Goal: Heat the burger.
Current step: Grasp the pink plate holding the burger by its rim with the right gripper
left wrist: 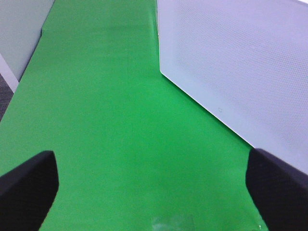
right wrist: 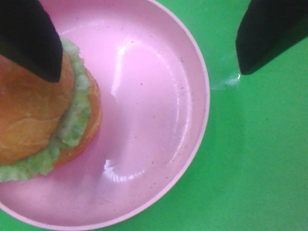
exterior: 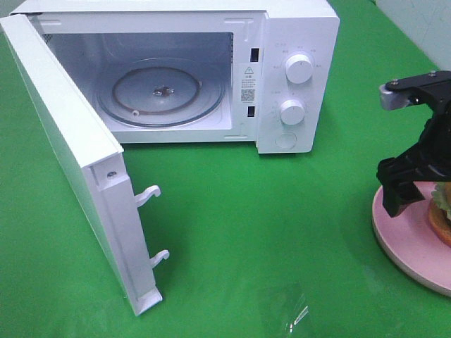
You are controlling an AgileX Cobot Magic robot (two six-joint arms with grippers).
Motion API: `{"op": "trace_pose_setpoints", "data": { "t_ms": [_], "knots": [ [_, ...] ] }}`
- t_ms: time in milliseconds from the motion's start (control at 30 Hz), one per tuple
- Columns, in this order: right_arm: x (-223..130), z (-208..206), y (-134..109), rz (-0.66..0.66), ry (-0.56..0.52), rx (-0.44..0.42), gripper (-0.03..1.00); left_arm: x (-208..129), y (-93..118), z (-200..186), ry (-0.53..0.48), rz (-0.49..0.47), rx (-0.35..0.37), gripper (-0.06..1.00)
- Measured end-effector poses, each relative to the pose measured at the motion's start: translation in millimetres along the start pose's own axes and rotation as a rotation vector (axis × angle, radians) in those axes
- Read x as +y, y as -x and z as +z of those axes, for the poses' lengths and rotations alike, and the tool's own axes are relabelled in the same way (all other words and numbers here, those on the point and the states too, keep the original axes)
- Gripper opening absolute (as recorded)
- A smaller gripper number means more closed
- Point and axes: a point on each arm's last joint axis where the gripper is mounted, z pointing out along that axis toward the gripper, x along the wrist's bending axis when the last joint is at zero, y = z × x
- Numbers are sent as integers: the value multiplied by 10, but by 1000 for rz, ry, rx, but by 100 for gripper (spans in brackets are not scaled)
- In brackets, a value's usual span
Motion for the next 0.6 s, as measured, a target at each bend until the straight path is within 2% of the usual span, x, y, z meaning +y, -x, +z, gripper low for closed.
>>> {"op": "trace_pose_setpoints", "data": {
  "t_ms": [200, 600],
  "knots": [
    [40, 262, -43, -8, -54, 12, 93, 0, 0, 0, 0, 0, 0, 98],
    [113, 598, -117, 2, -57, 47, 89, 0, 0, 0, 0, 0, 0, 98]
  ]
}}
